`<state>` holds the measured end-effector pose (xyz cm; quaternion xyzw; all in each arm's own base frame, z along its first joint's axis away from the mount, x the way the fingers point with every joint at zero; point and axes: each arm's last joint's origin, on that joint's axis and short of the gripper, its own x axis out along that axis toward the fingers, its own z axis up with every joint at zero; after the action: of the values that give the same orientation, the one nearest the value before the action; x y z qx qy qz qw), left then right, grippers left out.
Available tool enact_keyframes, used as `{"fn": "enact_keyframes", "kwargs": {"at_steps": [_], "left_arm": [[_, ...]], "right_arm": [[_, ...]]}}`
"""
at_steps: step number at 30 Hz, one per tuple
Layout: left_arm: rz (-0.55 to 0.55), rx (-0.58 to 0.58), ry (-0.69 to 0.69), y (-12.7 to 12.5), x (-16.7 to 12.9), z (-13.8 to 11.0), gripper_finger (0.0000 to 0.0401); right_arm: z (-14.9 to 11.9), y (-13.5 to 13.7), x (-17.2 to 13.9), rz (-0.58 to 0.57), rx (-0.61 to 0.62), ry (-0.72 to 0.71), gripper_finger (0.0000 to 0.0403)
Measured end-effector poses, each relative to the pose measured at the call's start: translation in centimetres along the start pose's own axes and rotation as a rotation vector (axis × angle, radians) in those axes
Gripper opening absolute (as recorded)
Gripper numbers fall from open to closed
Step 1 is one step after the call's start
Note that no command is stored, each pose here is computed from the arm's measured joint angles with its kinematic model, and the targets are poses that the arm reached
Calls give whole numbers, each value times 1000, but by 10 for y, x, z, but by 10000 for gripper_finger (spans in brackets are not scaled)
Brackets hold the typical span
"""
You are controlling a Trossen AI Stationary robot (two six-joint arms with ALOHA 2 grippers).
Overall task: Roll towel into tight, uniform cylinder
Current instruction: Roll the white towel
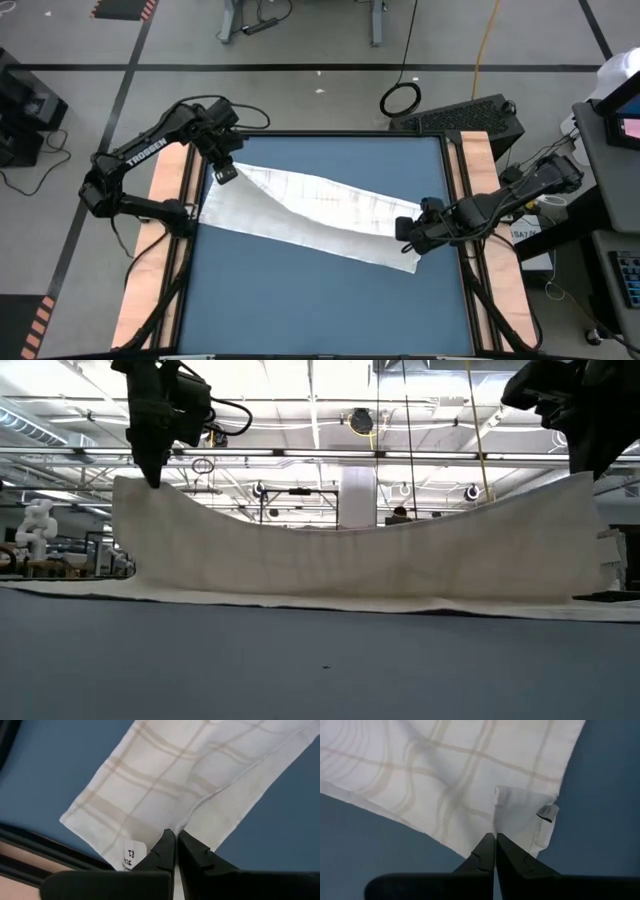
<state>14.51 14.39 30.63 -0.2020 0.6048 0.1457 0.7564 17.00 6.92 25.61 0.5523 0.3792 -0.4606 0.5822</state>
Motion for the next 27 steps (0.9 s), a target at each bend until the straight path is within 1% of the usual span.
{"fn": "enact_keyframes", "kwargs": {"at_steps": [2, 6, 12, 19, 24, 27], "left_arm": [[-13, -1, 1, 0, 0, 0, 12], [-74, -13, -12, -3, 0, 0, 12], [-81, -3, -9, -7, 1, 1, 12], [-88, 24, -4, -14, 2, 3, 12], [-90, 1, -8, -17, 3, 4, 12], [-92, 8, -5, -20, 3, 5, 12]], "right_arm": [[-1, 0, 3, -34, -18, 0, 0], [-4, 1, 9, -86, -42, 5, 0], [-10, 3, 16, -132, -72, 58, 0], [-15, 0, 15, -161, -93, 109, 0], [-17, 1, 14, -154, -96, 135, 1], [-17, 1, 14, -155, -86, 135, 9]]}}
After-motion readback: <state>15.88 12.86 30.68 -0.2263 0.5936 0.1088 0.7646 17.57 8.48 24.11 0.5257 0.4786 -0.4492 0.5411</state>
